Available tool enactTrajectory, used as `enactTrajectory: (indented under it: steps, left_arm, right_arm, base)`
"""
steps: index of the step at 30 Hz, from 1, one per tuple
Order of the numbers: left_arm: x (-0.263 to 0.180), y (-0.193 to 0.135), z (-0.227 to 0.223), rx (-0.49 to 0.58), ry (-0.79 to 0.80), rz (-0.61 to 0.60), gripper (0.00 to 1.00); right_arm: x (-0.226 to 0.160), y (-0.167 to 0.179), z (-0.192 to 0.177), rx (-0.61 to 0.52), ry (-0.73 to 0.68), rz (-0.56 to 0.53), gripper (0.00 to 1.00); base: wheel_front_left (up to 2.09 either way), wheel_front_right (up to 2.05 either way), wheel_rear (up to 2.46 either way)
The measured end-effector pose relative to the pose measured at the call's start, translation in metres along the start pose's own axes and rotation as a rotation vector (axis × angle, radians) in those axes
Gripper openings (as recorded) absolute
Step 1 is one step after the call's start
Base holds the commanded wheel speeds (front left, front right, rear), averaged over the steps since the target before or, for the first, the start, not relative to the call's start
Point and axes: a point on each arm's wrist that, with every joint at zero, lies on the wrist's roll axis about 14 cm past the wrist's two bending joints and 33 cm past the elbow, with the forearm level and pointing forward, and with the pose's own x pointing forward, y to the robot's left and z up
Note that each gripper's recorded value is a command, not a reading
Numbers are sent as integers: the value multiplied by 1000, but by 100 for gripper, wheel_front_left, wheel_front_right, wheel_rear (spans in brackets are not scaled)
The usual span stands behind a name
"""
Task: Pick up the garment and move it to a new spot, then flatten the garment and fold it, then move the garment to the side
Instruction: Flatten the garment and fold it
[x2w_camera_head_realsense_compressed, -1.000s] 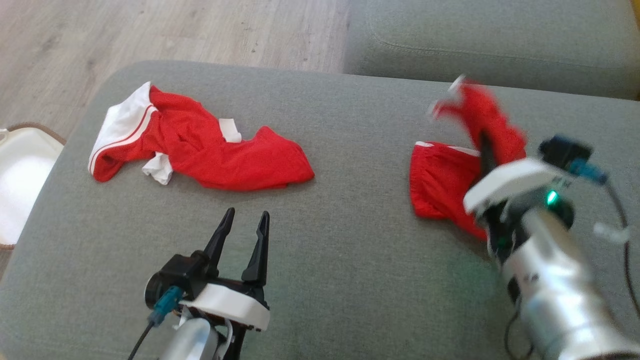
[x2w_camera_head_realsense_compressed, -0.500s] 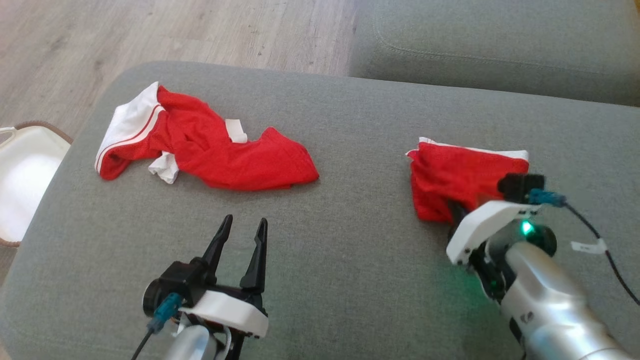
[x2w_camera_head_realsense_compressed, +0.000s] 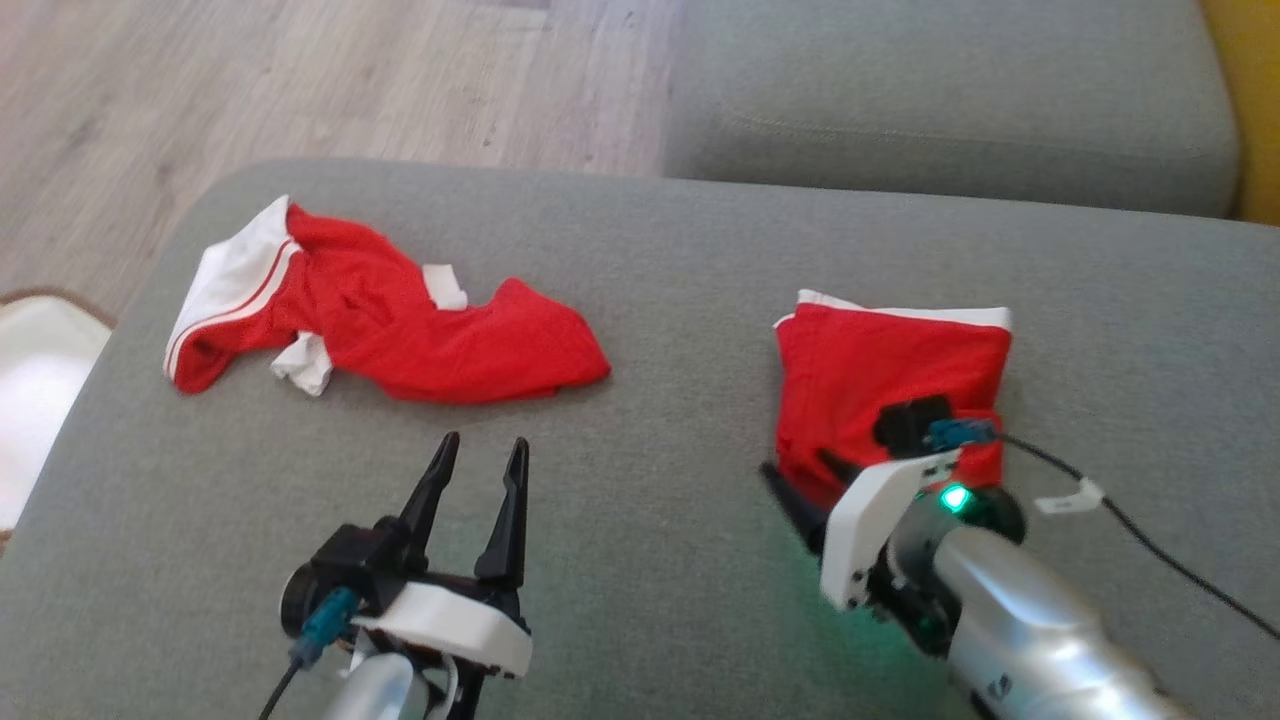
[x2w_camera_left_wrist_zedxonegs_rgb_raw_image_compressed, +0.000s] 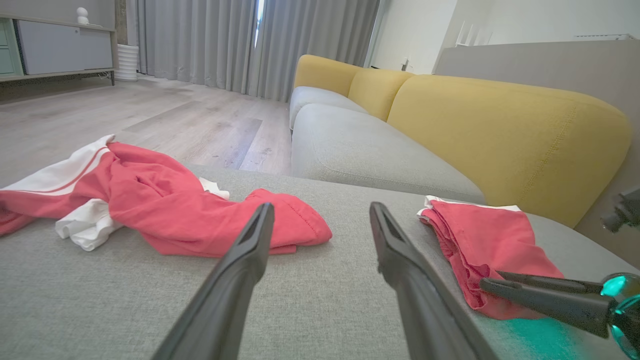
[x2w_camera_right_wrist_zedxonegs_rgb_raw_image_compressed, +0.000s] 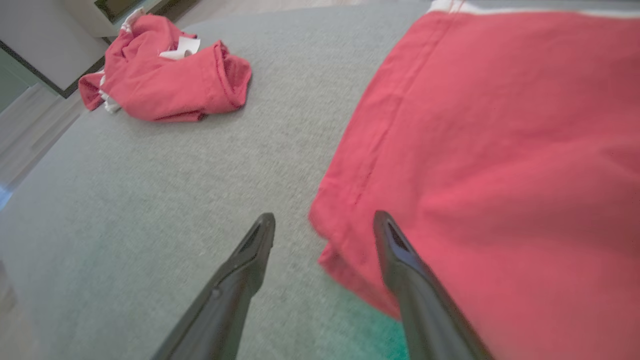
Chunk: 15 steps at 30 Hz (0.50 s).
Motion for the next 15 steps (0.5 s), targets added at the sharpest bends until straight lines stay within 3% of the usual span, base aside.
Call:
enactTrajectory:
  steps: [6,10,15]
  left_arm:
    - [-1,-10,-3,-3,7,-25,100]
    - [3,-18,0,4,-3,-51,100]
    - [11,-26,11,8,-36,-71,100]
  right_arm:
    - [-14,11,0,42,-20,35,100]
    - [-29,-12,28,74,-180,-21,100]
    - [-63,-64,84,60,-453,-169,100]
  base:
    - [0,0,0]
    - [0,0,0]
    - [0,0,0]
